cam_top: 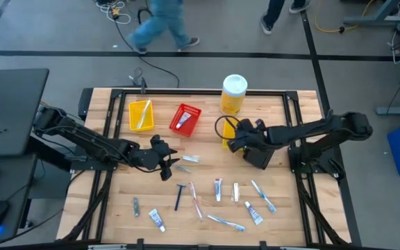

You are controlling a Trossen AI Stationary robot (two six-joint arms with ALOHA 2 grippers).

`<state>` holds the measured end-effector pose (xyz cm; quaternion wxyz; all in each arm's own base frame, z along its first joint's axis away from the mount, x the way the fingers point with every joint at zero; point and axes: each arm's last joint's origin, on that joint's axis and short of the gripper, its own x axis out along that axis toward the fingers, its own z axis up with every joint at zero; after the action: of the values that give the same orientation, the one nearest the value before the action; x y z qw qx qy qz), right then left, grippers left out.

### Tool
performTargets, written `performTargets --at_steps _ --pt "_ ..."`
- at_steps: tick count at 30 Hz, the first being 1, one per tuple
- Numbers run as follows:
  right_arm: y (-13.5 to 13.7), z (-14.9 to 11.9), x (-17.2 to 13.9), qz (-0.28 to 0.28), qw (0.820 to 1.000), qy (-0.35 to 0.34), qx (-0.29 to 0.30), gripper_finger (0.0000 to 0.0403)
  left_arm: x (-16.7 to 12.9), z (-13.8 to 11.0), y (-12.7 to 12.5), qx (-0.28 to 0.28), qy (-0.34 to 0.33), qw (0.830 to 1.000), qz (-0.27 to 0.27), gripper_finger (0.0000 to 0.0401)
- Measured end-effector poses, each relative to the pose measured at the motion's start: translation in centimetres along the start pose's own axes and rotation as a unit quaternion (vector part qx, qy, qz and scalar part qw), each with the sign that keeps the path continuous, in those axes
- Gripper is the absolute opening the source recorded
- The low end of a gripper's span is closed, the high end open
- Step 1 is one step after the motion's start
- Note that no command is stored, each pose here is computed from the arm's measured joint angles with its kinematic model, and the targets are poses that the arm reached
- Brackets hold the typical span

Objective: Pick & Place Travel size toiletries
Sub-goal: Put the blue razor into the right yellow basket

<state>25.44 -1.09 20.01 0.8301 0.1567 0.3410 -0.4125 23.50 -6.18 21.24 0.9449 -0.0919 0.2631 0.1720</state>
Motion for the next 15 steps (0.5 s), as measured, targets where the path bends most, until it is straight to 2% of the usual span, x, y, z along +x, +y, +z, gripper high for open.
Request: performTargets --at_steps 6,12,15 --pt "-1.8 -2.0 3.1 -0.01 0.998 0.014 0.052 0.0054 0.0 0.1 0.0 -0.007 -0.004 1.0 -0.002 0.0164" --pt "-2.8 -3.2 4.9 0.056 0.994 0.042 0.087 0.0055 0.0 0.3 -0.2 -0.014 -0.013 1.0 -0.007 0.0164" --pt "-3.0 -3.8 5.2 0.078 0.993 0.048 0.069 0.0055 0.0 0.5 -0.2 -0.014 -0.022 1.0 -0.01 0.0164"
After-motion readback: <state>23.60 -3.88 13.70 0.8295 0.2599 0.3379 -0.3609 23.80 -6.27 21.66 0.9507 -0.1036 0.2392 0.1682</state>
